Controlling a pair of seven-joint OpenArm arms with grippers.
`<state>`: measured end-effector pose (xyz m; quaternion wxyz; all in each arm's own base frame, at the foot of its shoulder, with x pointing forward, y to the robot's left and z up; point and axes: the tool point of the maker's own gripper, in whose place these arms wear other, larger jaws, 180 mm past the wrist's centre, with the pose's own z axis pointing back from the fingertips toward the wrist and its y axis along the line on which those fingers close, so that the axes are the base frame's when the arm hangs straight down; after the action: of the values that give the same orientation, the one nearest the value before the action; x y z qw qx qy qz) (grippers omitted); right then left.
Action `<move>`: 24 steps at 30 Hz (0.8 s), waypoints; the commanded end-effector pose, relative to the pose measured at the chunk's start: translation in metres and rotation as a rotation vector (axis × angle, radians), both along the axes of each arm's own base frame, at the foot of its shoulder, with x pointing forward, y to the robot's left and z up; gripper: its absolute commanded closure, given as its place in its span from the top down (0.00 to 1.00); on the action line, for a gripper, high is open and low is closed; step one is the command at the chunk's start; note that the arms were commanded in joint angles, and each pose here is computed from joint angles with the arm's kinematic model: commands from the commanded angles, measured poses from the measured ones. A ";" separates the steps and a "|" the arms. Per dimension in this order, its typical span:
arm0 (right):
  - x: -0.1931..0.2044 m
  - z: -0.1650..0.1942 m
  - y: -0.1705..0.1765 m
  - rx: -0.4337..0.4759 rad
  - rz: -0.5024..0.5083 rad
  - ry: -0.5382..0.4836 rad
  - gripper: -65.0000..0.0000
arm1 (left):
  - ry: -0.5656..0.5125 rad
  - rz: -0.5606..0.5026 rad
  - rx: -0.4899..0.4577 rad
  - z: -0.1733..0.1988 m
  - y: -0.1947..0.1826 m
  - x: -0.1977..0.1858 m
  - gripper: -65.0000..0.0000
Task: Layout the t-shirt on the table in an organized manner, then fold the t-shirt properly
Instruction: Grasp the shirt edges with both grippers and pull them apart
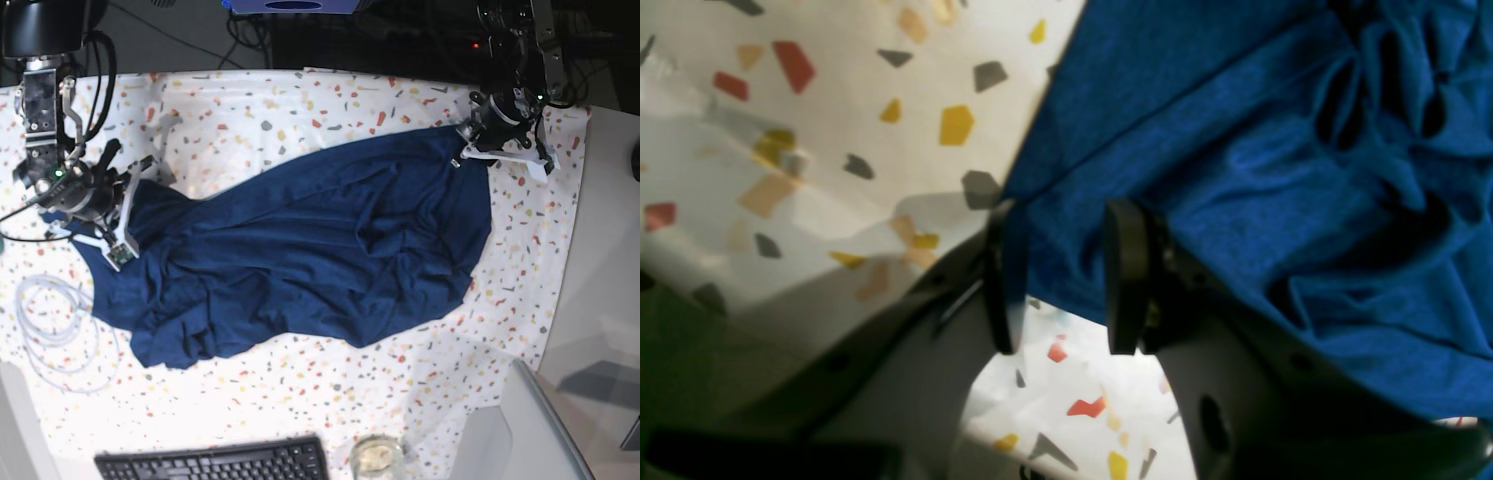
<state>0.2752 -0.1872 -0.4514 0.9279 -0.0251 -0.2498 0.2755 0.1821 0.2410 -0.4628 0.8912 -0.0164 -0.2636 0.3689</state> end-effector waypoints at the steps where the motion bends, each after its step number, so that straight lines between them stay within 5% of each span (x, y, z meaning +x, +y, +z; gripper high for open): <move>1: 0.013 0.012 -0.003 0.003 -0.001 -0.049 0.01 | -0.007 0.000 0.007 0.001 0.003 0.002 0.28; 10: 0.014 0.012 -0.004 0.001 0.000 -0.050 0.01 | 0.010 0.003 -0.003 -0.005 0.001 -0.003 0.29; 15: 0.014 0.012 -0.004 0.001 0.000 -0.050 0.01 | 0.013 0.004 -0.004 -0.006 0.001 -0.003 0.41; 24: 0.014 0.013 -0.004 0.001 0.000 -0.052 0.01 | 0.007 0.000 -0.006 -0.006 0.000 0.001 0.39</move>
<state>0.2772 -0.1873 -0.4502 0.9274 -0.0258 -0.2517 0.2757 0.1743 0.2382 -0.4754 0.8954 -0.0165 -0.2421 0.3734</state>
